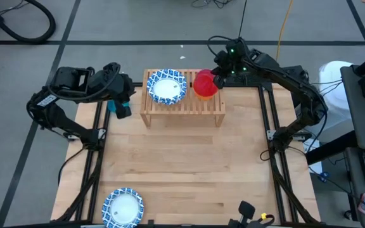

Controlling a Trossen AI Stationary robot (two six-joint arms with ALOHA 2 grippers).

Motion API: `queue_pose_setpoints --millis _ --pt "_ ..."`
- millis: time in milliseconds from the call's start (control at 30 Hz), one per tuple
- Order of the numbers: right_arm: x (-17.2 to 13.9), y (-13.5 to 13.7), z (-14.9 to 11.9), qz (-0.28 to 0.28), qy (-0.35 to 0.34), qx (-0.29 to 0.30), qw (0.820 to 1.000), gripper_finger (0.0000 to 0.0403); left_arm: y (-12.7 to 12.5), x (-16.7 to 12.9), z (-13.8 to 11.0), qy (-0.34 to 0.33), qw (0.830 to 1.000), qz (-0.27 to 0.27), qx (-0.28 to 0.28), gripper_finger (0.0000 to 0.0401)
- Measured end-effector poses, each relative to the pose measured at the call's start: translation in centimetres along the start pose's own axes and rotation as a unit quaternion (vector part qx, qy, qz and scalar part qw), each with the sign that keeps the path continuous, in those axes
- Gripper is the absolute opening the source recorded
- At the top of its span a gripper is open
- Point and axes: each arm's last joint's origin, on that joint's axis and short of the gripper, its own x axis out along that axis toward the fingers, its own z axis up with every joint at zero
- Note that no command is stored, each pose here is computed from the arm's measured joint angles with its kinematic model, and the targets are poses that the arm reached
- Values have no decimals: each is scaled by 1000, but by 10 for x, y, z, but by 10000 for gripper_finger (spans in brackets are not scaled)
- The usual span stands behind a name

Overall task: Place and stack bowls onto a shelf
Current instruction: Stack the red bowl on top of the orange bowl on the shelf

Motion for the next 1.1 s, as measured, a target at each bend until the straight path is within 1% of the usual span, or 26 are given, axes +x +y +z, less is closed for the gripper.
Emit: queue_pose_setpoints --millis 133,233,367,433,633,767,833,900,1033,1100 --pt "7 -1 -3 -2 -8 -13 1000 1 0 0 0 0 1000 0 -2 81" --pt "7 -1 -3 -3 -11 -23 1000 14 0 0 0 0 1000 0 -3 81" --pt "5 0 -2 -4 -16 -28 999 42 0 0 0 0 1000 0 -3 81" --pt "4 0 -1 -5 -23 -40 999 59 0 0 0 0 1000 0 -1 81" --pt "-1 6 7 -7 -60 -63 996 110 0 0 0 0 1000 0 -1 81" --pt "-5 7 13 -15 -87 -85 992 133 0 0 0 0 1000 0 -1 81" --pt "-6 6 15 -33 -95 -92 991 137 0 0 0 0 1000 0 0 81" --pt "-6 5 16 -46 -100 -85 990 138 0 0 0 0 1000 0 1 81" --pt "-6 6 16 -44 -99 -92 990 138 0 0 0 0 1000 0 1 81" --pt "-6 7 16 -44 -99 -101 989 129 0 0 0 0 1000 0 1 81"
